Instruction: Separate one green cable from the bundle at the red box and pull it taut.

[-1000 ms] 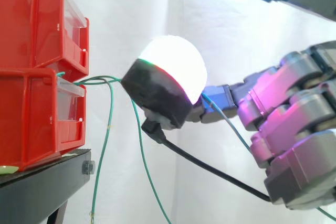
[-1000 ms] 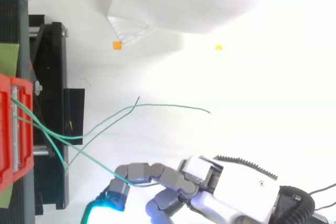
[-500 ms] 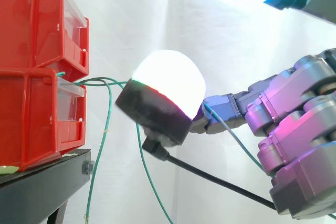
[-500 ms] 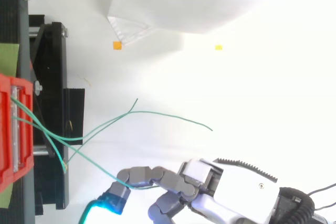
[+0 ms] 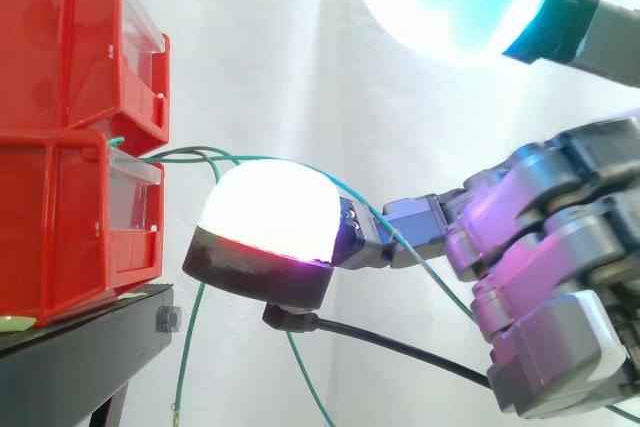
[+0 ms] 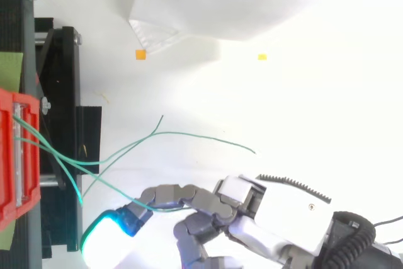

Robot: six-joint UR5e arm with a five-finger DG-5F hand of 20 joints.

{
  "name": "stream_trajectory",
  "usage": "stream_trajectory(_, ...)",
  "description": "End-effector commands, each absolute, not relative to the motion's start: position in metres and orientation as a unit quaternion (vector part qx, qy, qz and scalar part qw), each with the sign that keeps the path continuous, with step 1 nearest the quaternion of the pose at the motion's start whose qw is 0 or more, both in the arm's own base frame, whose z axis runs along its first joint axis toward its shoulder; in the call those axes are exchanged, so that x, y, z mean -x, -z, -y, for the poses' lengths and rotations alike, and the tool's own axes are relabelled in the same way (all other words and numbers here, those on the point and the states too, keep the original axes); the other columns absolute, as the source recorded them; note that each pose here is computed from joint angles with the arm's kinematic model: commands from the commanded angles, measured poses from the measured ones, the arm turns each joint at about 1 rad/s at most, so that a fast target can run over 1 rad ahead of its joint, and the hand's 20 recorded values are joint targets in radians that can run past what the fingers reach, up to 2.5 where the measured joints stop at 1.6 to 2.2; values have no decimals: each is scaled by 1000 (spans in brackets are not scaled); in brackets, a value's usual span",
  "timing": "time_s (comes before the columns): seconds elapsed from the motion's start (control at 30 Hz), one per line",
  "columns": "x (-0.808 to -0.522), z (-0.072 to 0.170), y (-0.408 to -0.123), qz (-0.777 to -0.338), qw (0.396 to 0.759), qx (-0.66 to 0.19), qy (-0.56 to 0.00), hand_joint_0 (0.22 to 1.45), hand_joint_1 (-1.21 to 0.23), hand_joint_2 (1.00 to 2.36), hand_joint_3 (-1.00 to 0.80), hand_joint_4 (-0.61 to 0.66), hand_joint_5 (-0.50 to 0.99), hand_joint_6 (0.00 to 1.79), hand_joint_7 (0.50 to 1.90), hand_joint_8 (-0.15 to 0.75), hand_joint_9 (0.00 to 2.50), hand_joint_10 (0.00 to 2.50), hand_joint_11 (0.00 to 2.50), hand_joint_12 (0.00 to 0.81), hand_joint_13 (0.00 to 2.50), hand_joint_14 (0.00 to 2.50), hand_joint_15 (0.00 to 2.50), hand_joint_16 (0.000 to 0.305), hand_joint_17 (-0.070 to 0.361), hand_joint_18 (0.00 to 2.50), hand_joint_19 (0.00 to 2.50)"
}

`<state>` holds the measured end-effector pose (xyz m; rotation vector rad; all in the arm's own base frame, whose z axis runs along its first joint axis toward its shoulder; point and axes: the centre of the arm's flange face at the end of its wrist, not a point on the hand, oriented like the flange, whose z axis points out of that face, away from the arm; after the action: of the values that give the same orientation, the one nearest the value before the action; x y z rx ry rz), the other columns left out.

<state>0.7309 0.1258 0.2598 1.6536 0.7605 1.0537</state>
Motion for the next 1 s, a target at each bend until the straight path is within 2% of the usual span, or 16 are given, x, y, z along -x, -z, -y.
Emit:
stream_trajectory(0.0,-731,-123,-260,-310,494,-685,-437,585,-1118,1000,-500,289,-76,504,941,322,731,2500,1321,347,706,2432,1057,49,110,932,1296)
stream_trajectory(0.03,-731,-123,-260,-310,494,-685,-437,616,-1141,1000,-500,310,-58,505,1082,313,728,2500,1328,339,699,2500,1066,48,107,944,1317)
stream_trajectory(0.07,-731,-123,-259,-310,494,-685,-437,635,-1145,1000,-500,302,-49,504,1158,305,744,2500,1323,338,697,2500,1071,47,105,945,1328)
stream_trajectory(0.1,-731,-123,-259,-310,494,-685,-437,671,-1146,1004,-444,289,-29,503,1333,280,805,2500,1392,332,718,2500,1069,46,104,988,1338)
stream_trajectory(0.13,-732,-123,-259,-310,494,-685,-437,671,-1151,1014,-313,282,-14,503,1405,245,857,2500,1389,325,762,2500,1087,46,102,1051,1364)
stream_trajectory(0.23,-732,-122,-260,-309,494,-685,-437,633,-1163,1024,-170,274,-7,502,1465,218,904,2500,1439,319,799,2500,1110,46,103,1088,1364)
stream_trajectory(0.37,-732,-117,-259,-307,495,-686,-435,632,-1160,1025,-142,255,-4,501,1490,218,911,2500,1503,326,809,2500,1116,47,105,1101,1365)
stream_trajectory(0.47,-732,-117,-259,-307,495,-686,-435,635,-1135,1022,-187,246,-7,501,1499,244,884,2500,1555,331,795,2500,1144,48,107,1095,1357)
stream_trajectory(0.5,-732,-116,-259,-307,496,-687,-434,625,-1121,1020,-200,269,-12,502,1458,251,868,2500,1525,333,785,2500,1142,48,108,1088,1362)
stream_trajectory(0.53,-732,-116,-259,-307,496,-687,-434,606,-1117,1013,-314,287,-34,503,1355,278,837,2500,1512,338,760,2500,1139,49,111,1076,1373)
stream_trajectory(0.6,-732,-116,-259,-308,496,-686,-433,582,-1119,1007,-389,284,-43,503,1339,294,823,2500,1495,344,738,2500,1121,49,111,1066,1371)
stream_trajectory(0.63,-732,-117,-259,-309,496,-686,-433,570,-1122,1000,-485,278,-42,503,1342,293,822,2500,1469,347,740,2500,1090,50,112,1072,1365)
stream_trajectory(0.67,-732,-117,-259,-310,496,-686,-433,571,-1113,1000,-500,274,-36,503,1377,286,821,2500,1446,342,739,2500,1082,50,112,1070,1362)
stream_trajectory(0.73,-732,-116,-259,-310,497,-686,-432,540,-1106,1000,-500,251,-17,500,1505,270,857,2500,1452,346,767,2500,1065,51,114,1095,1371)
stream_trajectory(0.9,-731,-117,-259,-312,497,-685,-431,513,-1077,1000,-500,249,-16,527,1452,261,894,2500,1405,351,797,2500,1045,51,116,1131,1368)
stream_trajectory(0.97,-731,-116,-257,-312,497,-686,-430,481,-1001,1000,-500,262,-10,502,1420,270,932,2500,1347,362,828,2500,1016,54,122,1160,1366)
